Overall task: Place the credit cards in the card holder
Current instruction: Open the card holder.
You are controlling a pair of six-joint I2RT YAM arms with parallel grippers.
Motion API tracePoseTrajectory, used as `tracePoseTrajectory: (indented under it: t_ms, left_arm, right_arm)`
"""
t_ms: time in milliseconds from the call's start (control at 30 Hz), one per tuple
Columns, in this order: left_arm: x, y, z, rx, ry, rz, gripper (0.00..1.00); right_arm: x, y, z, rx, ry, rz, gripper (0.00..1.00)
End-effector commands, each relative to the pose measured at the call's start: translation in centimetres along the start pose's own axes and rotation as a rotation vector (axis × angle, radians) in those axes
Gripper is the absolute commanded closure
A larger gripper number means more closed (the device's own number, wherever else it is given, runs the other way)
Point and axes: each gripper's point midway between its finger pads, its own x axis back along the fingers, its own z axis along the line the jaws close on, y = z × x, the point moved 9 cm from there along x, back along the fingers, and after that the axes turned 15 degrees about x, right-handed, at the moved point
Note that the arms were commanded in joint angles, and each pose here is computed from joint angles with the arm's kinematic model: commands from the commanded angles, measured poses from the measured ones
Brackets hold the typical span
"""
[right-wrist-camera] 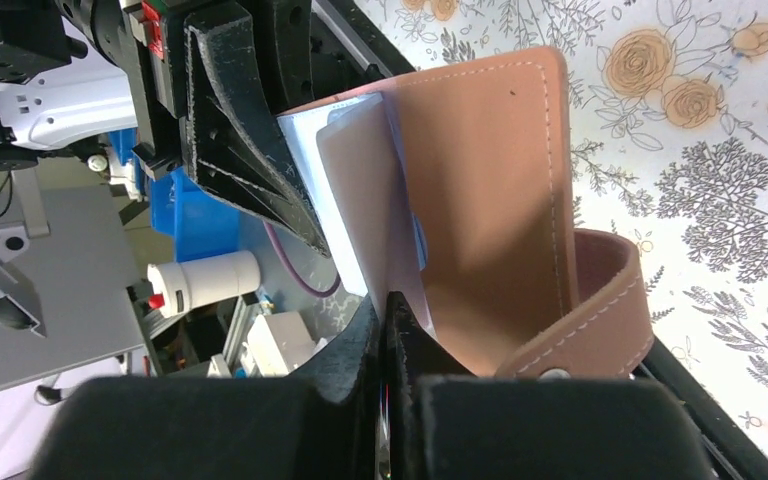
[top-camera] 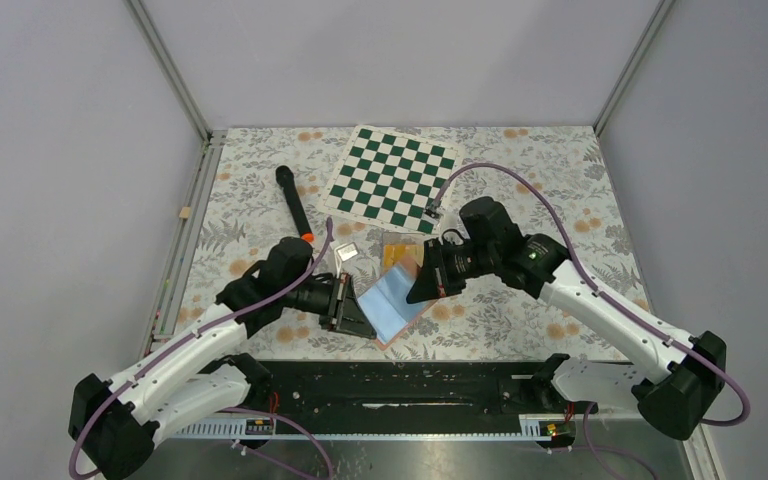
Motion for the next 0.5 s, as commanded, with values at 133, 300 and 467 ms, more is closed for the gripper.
tracePoseTrajectory:
  t_ms: [133,300,467]
  left_arm:
    - [0.9,0.2,-2.6,-0.091,-0.027,-0.032,1.00]
    - [1.7,-0.2,-3.5,-0.098,0.004,-0.019,1.00]
    - [2.0,-0.2,-4.1,-0.106,0.002,0.001,1.00]
  right_arm:
    - [0.0,-0.5,-1.5,-0.110,0.017,-0.028,1.00]
    - [0.3,-1.4,-3.5,-0.185,-0.045,-0.029,0.79]
    - [0.7,-1.6,-3.5,-0.150,-0.033,-0.021,0.37]
